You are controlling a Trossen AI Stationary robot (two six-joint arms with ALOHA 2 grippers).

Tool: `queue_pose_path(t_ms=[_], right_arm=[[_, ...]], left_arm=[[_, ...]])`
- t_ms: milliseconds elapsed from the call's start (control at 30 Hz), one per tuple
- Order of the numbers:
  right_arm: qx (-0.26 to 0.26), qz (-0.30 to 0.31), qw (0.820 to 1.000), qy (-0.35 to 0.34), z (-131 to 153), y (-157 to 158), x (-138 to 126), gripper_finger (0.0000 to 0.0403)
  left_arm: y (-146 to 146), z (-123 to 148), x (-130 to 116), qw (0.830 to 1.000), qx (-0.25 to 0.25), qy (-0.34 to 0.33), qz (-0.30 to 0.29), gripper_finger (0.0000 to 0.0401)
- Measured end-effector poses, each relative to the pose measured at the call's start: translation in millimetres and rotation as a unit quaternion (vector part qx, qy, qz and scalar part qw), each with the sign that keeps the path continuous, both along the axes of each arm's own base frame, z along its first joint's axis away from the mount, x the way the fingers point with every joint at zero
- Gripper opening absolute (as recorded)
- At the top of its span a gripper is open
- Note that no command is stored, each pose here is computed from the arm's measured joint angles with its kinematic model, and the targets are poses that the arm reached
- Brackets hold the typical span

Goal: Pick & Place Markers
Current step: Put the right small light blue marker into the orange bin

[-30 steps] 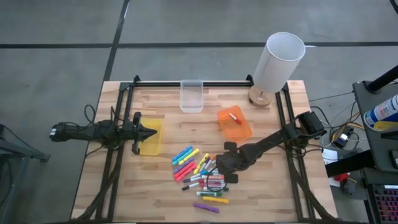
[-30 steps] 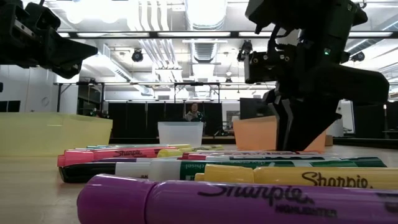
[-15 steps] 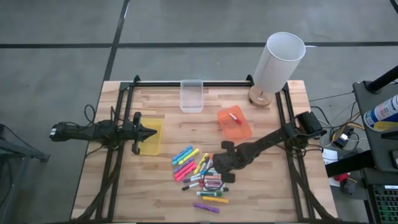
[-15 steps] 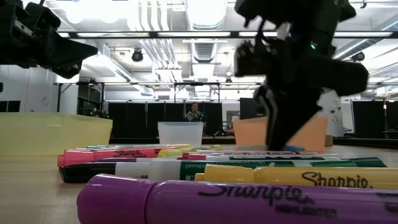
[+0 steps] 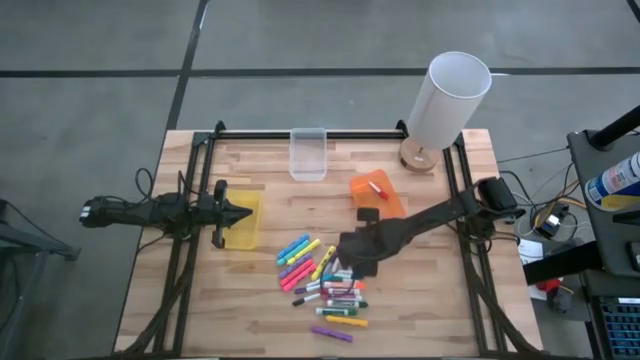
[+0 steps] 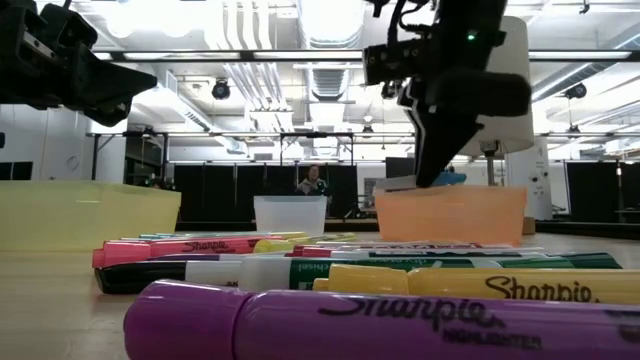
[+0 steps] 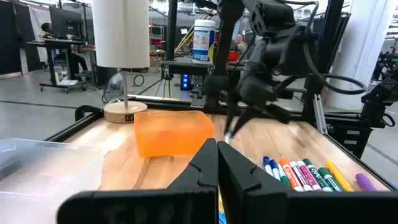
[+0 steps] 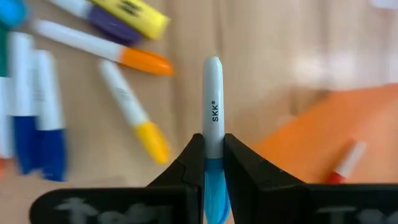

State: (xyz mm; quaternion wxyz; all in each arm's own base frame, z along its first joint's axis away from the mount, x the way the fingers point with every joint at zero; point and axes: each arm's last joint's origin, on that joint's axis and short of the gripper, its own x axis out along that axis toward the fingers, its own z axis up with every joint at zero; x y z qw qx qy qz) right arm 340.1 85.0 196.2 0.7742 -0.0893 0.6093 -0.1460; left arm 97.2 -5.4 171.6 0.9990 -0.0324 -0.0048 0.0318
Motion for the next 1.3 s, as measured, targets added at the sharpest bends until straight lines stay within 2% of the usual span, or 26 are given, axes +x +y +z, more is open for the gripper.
queue_pose_path(t_ms=[200, 367, 433, 567, 767, 867, 1067, 1300], right_arm=[[-0.062, -0.035, 0.997, 0.02, 6, -19, -3, 0.0033], [-0.12, -0.102, 0.987, 0.021, 15, -38, -11, 0.0033], [-0.128, -0.132, 0.983, 0.022, 18, -46, -15, 0.0033], [-0.118, -0.178, 0.977, 0.016, 19, -63, -16, 0.0033], [-0.069, -0.228, 0.97, 0.04, 12, -90, -18, 0.0034], [-0.065, -0.234, 0.969, 0.054, 8, -100, -21, 0.0034], [0.008, -0.257, 0.964, 0.059, -1, -113, -22, 0.0034], [0.008, -0.264, 0.963, 0.062, -5, -117, -24, 0.0046]], left_arm=[[0, 0, 0, 1.0, 0.0, 0.0, 0.0, 0.0], [0, 0, 0, 1.0, 0.0, 0.0, 0.0, 0.0], [0, 0, 0, 1.0, 0.0, 0.0, 0.0, 0.0], [0, 0, 0, 1.0, 0.0, 0.0, 0.0, 0.0], [0, 0, 0, 1.0, 0.0, 0.0, 0.0, 0.0], [0, 0, 0, 1.0, 0.0, 0.0, 0.0, 0.0], [0, 0, 0, 1.0, 0.0, 0.0, 0.0, 0.0], [0, 0, 0, 1.0, 0.0, 0.0, 0.0, 0.0]])
